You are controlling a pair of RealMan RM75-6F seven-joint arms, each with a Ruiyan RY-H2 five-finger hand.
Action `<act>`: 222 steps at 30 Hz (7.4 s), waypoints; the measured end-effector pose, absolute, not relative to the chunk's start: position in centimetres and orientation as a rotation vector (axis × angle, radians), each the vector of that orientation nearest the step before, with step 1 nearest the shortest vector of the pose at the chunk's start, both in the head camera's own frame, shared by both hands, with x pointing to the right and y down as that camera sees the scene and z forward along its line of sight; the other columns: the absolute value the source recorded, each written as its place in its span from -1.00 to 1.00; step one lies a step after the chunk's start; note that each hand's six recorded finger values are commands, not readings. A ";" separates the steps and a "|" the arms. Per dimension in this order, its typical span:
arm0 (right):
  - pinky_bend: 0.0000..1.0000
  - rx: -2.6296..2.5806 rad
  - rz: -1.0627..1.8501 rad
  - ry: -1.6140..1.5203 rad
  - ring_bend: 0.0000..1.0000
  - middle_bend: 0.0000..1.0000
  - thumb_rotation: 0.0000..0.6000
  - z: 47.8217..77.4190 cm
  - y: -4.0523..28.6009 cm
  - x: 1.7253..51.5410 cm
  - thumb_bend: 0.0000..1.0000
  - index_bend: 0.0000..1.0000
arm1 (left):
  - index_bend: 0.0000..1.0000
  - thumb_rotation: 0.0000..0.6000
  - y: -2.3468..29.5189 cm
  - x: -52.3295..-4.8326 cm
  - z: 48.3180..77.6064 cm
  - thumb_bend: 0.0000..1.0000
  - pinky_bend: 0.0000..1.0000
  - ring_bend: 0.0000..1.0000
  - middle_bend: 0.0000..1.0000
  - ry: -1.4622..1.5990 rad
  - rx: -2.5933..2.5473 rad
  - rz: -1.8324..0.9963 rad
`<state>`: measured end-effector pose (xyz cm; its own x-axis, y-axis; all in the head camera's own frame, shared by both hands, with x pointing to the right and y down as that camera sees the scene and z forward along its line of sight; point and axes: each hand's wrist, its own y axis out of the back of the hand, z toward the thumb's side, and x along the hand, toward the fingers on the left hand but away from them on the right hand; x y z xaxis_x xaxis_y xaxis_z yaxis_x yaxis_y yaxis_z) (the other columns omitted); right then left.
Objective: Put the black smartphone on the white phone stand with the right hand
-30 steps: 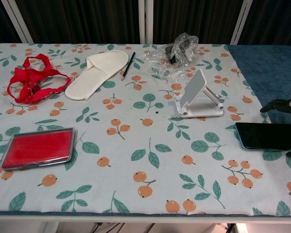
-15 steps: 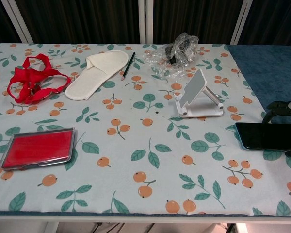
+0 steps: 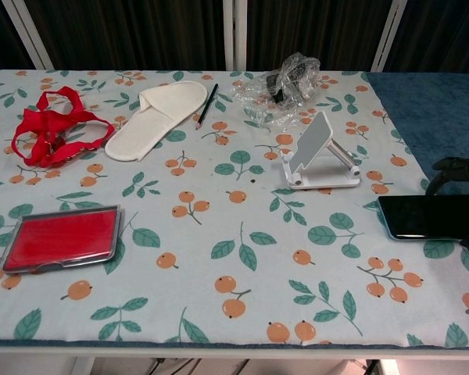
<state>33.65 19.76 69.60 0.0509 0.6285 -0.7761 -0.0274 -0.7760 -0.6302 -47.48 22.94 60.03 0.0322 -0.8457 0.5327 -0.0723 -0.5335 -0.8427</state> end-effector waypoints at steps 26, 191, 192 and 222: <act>-0.19 -1.774 1.714 -0.573 -0.32 -0.24 1.00 68.4 19.1 33.8 -0.31 0.68 | -0.82 -0.65 23.4 -47.7 60.5 -1.00 -0.56 -0.86 -0.87 0.940 -1.688 -1.587; -0.61 -0.835 1.818 0.351 -0.19 -0.08 1.00 66.8 9.3 4.1 -0.32 0.35 | -0.82 -0.65 24.7 -51.4 59.8 -1.00 -0.55 -0.86 -0.87 1.049 -1.728 -1.634; -0.62 -0.840 1.815 0.351 -0.19 -0.08 1.00 66.8 9.3 4.1 -0.32 0.35 | -0.82 -0.65 24.7 -51.4 59.9 -1.00 -0.55 -0.86 -0.87 1.048 -1.728 -1.635; -0.70 -0.873 1.776 0.386 -0.19 -0.09 1.00 66.9 9.8 4.3 -0.32 0.35 | -0.82 -0.65 24.9 -51.5 59.9 -1.00 -0.55 -0.86 -0.87 1.053 -1.728 -1.642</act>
